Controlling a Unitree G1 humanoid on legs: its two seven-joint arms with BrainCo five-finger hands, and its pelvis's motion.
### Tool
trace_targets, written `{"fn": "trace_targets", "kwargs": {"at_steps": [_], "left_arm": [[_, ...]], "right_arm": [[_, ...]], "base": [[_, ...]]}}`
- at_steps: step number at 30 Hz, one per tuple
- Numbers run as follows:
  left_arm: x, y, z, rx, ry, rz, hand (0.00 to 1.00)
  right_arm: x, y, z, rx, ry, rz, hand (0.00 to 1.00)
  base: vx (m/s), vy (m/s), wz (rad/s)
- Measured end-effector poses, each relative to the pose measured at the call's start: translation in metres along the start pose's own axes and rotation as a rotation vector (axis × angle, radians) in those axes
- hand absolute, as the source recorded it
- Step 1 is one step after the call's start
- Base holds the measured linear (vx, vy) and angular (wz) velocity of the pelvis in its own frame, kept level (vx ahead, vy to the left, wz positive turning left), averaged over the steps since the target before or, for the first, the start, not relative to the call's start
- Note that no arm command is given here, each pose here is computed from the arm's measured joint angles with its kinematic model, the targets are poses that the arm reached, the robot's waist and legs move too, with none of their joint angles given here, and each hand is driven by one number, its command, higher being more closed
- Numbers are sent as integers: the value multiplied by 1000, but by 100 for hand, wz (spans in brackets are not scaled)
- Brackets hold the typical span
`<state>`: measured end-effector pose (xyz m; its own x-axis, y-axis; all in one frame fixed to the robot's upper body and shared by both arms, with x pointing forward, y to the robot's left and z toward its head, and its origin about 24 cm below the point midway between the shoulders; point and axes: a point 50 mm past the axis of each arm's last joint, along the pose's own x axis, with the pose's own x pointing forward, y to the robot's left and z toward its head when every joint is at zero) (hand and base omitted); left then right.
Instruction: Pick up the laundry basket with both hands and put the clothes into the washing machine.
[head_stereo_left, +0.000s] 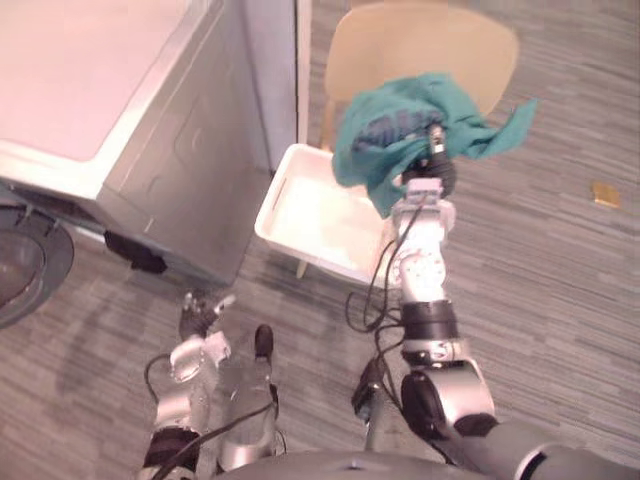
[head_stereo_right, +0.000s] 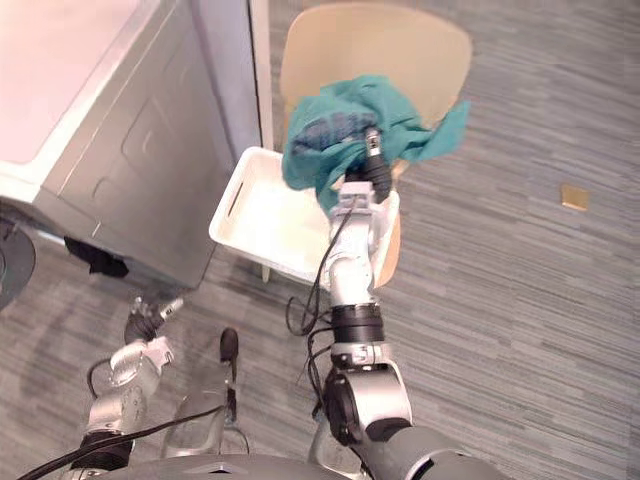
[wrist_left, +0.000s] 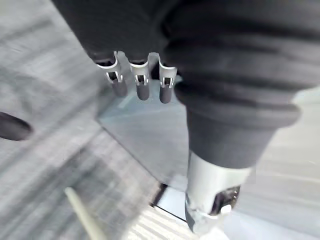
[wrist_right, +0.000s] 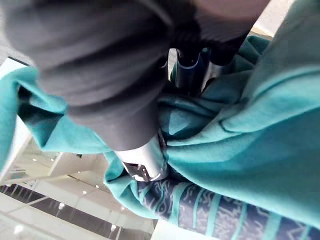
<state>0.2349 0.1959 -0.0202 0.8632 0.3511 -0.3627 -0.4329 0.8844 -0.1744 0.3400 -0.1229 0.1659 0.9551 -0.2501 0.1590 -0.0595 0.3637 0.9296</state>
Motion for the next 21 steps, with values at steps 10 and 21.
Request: {"fn": "trace_targets", "kwargs": {"at_steps": [10,21], "left_arm": [[-6,-38,72,-30,-315,-111,0],[-8,-80,83,139,-366,-369,0]], "right_arm": [[-51,-8,-62,-127,340,151,100],[-75,-21,-82,-189,495,183,100]], "base": [[69,-8,-31],[-17,21,-14]]}}
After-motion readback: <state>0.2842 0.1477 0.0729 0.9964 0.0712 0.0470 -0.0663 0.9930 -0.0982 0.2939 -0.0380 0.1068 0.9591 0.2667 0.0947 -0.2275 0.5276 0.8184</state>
